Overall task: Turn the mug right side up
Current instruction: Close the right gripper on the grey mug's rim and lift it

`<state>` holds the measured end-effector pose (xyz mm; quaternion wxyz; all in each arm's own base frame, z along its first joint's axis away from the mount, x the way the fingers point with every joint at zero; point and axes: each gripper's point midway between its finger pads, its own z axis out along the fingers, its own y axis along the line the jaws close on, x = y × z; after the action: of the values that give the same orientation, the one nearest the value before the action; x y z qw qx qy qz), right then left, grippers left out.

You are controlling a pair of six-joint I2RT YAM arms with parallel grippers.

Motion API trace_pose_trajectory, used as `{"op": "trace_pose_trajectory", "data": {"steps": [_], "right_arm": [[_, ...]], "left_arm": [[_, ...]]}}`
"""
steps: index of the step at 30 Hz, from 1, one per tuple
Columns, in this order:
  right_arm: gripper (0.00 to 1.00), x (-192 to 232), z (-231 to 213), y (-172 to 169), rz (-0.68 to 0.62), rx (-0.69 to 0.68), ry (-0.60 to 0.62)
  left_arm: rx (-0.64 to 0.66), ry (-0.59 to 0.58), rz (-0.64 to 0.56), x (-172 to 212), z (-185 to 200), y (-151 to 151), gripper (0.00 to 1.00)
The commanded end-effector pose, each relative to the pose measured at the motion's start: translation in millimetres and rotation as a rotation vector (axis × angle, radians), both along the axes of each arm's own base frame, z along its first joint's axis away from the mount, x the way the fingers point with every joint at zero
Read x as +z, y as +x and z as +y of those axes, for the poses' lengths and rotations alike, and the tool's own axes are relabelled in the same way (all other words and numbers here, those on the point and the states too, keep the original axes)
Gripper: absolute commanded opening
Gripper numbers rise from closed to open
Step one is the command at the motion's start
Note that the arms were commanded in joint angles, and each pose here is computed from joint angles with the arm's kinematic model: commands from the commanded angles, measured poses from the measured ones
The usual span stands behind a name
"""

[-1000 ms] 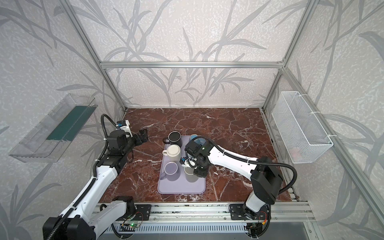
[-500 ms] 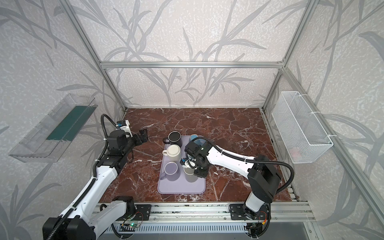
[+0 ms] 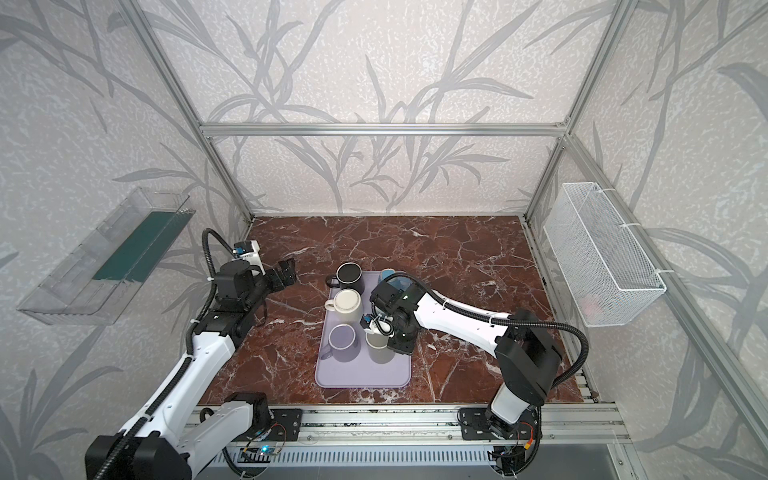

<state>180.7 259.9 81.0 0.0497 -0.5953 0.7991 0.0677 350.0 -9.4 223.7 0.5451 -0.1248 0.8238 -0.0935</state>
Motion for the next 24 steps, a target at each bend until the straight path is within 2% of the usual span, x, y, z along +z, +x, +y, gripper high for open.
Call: {"op": "trace_pose_trajectory", "data": {"steps": [1,7,17,24], "right_arm": [[0.25,-0.5,-1.8,-0.2,-0.004,-0.012,0.008],[0.24,1.5,0.0,3.2,-0.032,-0.021,0.03],[0.06,6.8,3.1,4.4,-0.033,-0.032,0.069],[0.03,19.9,7.4,12.3,-0.042,-0.076,0.133]], "left_arm": [[0.001,0.016,-0.005,-0.9,0.4,-2.5,0.99],[0.0,0.017,-0.008,-0.5,0.5,-2.1,0.99],[-0.006,0.011,-0.017,1.7,-0.9,-2.0,0.99],[-0.014,0.002,-0.025,4.1,-2.8,-2.2,0.99]]}}
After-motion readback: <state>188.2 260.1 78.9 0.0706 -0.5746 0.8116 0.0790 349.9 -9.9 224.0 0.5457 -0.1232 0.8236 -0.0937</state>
